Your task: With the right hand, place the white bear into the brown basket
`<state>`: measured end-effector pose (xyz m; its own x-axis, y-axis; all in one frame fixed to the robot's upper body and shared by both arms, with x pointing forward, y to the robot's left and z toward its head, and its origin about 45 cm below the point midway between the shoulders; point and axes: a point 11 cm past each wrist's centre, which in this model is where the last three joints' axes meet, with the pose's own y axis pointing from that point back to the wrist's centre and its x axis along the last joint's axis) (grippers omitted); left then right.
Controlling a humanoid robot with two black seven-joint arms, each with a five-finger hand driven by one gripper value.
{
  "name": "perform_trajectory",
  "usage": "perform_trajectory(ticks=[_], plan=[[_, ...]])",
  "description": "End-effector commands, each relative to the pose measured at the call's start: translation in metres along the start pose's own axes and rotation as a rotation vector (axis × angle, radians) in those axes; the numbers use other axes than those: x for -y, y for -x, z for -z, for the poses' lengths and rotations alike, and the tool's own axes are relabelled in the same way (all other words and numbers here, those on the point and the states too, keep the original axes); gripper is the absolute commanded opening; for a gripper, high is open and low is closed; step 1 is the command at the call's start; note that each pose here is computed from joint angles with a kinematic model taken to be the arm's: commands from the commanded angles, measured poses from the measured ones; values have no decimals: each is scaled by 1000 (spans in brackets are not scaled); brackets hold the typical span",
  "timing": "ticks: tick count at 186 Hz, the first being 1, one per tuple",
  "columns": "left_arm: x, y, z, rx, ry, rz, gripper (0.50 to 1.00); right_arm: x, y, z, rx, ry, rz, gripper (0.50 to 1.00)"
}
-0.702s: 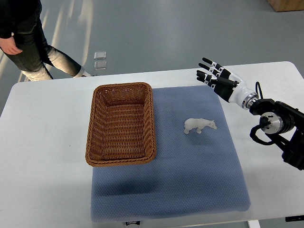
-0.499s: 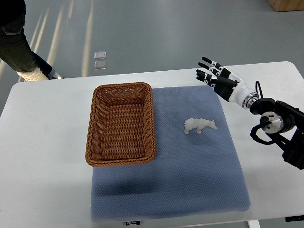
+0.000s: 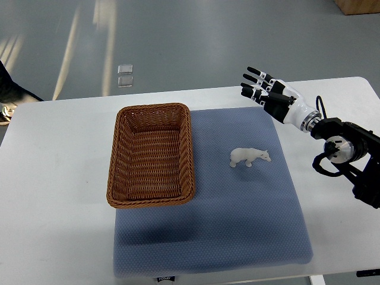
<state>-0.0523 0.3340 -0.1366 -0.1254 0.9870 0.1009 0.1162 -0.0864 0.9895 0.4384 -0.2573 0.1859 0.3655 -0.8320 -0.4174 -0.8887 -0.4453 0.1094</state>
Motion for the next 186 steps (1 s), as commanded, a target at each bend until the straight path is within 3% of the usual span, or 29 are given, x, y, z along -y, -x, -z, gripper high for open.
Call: perform_trajectory(ticks=[1, 104, 186], plan=[[0, 1, -1, 0, 2, 3, 1000, 3, 3, 2, -44, 7, 4, 932], [0, 1, -1, 0, 2, 1, 1000, 4, 2, 10, -276, 24, 22, 930], [0, 1, -1, 0, 2, 1, 1000, -12, -5, 21, -830, 210, 194, 932]])
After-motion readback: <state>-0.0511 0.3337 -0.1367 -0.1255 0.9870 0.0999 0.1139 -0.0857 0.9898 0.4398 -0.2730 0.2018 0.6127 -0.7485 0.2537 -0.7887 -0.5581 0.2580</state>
